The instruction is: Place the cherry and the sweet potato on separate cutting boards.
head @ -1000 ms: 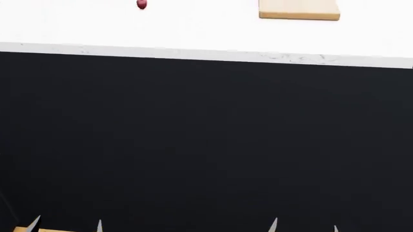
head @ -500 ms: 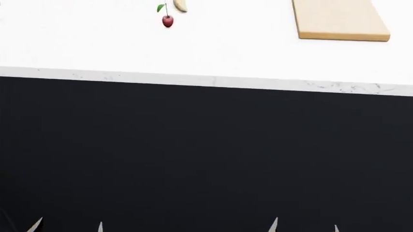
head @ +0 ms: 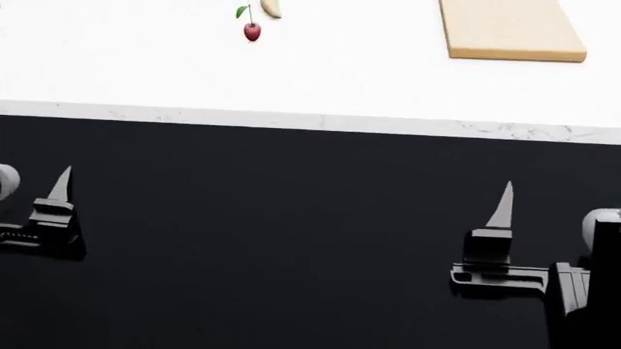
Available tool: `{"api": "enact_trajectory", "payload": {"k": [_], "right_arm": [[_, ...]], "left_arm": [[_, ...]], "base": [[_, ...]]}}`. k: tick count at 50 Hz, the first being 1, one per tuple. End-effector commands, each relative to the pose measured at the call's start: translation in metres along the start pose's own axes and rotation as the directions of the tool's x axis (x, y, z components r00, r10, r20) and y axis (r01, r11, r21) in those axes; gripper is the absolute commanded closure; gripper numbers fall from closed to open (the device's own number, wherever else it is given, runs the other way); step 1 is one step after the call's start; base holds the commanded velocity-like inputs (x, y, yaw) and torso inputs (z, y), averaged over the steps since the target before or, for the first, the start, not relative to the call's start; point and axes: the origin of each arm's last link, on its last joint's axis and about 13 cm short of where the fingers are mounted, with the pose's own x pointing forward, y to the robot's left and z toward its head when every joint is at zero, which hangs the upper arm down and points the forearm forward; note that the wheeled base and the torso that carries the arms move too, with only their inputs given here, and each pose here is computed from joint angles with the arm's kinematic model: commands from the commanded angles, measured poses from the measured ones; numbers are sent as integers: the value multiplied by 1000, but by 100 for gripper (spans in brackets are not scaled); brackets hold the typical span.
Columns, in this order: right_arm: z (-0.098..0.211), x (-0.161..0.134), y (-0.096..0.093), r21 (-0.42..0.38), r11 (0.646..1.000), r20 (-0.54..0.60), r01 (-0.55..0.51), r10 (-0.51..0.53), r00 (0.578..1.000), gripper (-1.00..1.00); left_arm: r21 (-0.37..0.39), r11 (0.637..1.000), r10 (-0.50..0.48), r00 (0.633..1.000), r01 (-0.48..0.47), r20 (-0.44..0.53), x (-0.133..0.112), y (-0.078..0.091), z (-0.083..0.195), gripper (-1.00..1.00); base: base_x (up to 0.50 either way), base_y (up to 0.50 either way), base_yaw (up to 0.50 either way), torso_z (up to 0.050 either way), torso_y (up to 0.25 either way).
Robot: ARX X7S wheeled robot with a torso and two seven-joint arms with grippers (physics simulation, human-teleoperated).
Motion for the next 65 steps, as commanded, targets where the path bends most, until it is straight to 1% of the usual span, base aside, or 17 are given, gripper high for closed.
{"api": "enact_trajectory", "payload": {"k": [1,2,3,5,7,9,12,16,20,25,27,31,35,40,54,65], "right_arm": [[57,-1,-26,-52,995,-6,-89,89,996,-100],[55,-2,-25,-38,994,-2,-101,101,995,-100],[53,-3,-26,-36,995,-6,-94,94,996,-100],[53,-5,-27,-30,995,-4,-94,94,996,-100],[52,-6,-29,-50,995,-8,-82,82,997,-100],[51,-6,-31,-38,996,-14,-81,80,997,-100],[51,-8,-29,-51,993,-31,-102,101,994,-100],[44,-9,-26,-40,993,-45,-113,112,993,-100],[45,-10,-27,-31,993,-38,-110,109,993,-100],[42,-6,-29,-43,994,-49,-99,97,994,-100],[39,-3,-32,-35,995,-67,-92,89,994,-100],[39,-4,-31,-32,995,-69,-96,94,993,-100],[42,-6,-32,0,996,-57,-93,93,994,-100],[43,-6,-33,-2,996,-57,-93,92,994,-100],[37,-7,-30,15,994,-69,-108,109,992,-100],[40,-8,-31,12,994,-62,-107,107,992,-100]], "left_arm": [[54,997,-63,998,62,9,1,22,65,-100],[72,995,-64,998,63,7,0,19,63,-100],[56,996,-68,998,67,4,0,18,61,-100],[56,996,-69,998,69,-5,1,17,60,-100],[44,997,-59,998,60,-18,2,20,59,-100],[48,996,-69,997,70,-27,2,19,58,-100],[52,996,-64,997,66,-38,5,19,55,-100],[47,996,-68,996,70,-52,5,18,47,-100],[54,995,-77,995,80,-57,5,18,48,-100],[66,993,-91,994,95,-53,4,16,54,-100],[60,994,-89,995,92,-55,6,17,54,-100],[65,994,-88,994,92,-64,8,15,52,-100],[71,993,-94,994,99,-63,7,15,56,-100],[80,992,-97,993,102,-67,7,15,59,-100],[83,989,-118,990,124,-75,7,10,57,-100],[88,986,-132,988,139,-78,7,8,57,-100]], "base": [[0,0,0,0,0],[0,0,0,0,0],[38,-424,0,0,0],[41,-446,0,0,0],[40,-457,0,0,0],[43,-498,0,0,0],[45,-498,0,0,0],[41,-498,0,0,0],[210,-488,0,0,0],[283,-483,0,0,0],[283,-483,0,0,0],[284,-483,0,0,4],[283,-483,0,0,0],[186,-489,0,0,0],[134,-493,0,0,1],[80,-496,0,0,2]]}}
